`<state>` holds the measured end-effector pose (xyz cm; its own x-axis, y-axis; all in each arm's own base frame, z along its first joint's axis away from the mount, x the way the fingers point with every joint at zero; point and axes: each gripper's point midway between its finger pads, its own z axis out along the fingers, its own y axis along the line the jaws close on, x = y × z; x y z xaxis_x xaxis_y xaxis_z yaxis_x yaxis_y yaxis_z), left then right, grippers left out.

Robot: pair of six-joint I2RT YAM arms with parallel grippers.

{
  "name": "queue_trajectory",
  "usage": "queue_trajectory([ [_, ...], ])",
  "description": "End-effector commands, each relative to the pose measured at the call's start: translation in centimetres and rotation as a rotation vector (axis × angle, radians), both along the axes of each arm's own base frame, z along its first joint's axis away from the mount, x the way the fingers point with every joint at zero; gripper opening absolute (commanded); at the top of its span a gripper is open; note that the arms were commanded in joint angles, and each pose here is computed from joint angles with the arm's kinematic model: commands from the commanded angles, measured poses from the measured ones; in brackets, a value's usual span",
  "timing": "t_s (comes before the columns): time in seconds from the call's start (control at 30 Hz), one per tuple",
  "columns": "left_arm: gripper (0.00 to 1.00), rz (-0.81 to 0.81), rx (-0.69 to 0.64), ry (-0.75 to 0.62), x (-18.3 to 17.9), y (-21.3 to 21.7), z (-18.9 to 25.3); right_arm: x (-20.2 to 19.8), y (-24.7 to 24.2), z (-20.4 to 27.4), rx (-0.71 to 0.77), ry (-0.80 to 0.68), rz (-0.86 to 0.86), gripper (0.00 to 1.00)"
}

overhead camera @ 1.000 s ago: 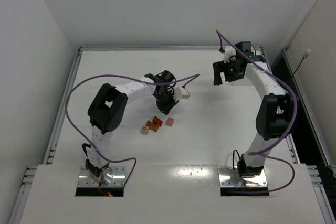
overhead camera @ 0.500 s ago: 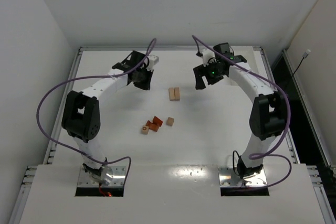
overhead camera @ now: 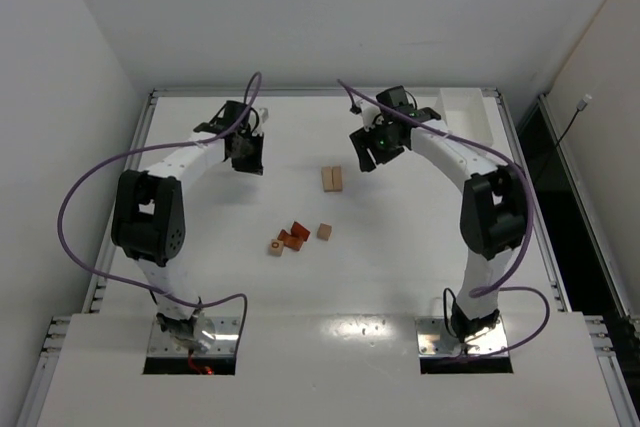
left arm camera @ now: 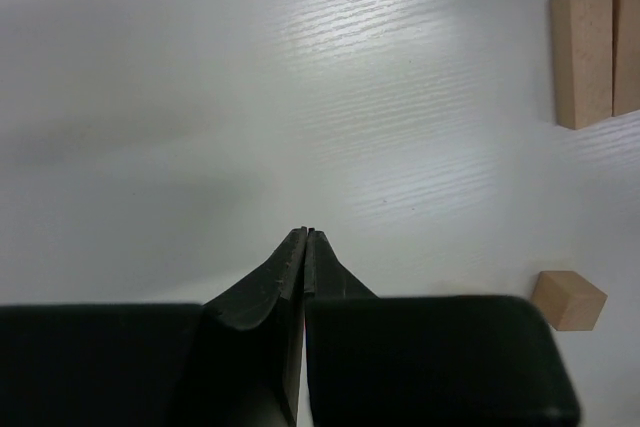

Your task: Build the wood block tower

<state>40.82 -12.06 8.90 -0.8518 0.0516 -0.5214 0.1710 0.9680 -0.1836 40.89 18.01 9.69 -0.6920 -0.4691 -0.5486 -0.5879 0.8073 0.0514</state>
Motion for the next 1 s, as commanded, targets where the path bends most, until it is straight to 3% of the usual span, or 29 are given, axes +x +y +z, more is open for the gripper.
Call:
queue_trajectory([
  [0.0, 0.0, 0.009, -0.01, -0.032, 1.0, -0.4, 1.1, 1.8, 1.7, 2.5, 0.051, -0.069, 0.056, 0.56],
  [0.27, 0.0, 0.1, 0.012, 0.0, -1.2, 2.9, 0.0, -4.2, 8.0, 4.4, 0.122, -0.078, 0.54, 0.64],
  [0.5, 0.0, 0.195, 0.009, 0.015, -2.5, 6.5, -0.2, -10.0, 8.5, 3.3, 0.039, -0.046, 0.766, 0.64],
  [0.77, 0.0, 0.193, -0.009, 0.016, -3.1, 6.6, -0.3, -13.4, 8.0, -0.1, -0.071, -0.041, 0.787, 0.7],
  [0.97, 0.0, 0.213, -0.009, 0.016, -3.0, 7.3, -0.1, -11.4, 9.4, -1.9, -0.118, -0.015, 0.592, 0.75],
])
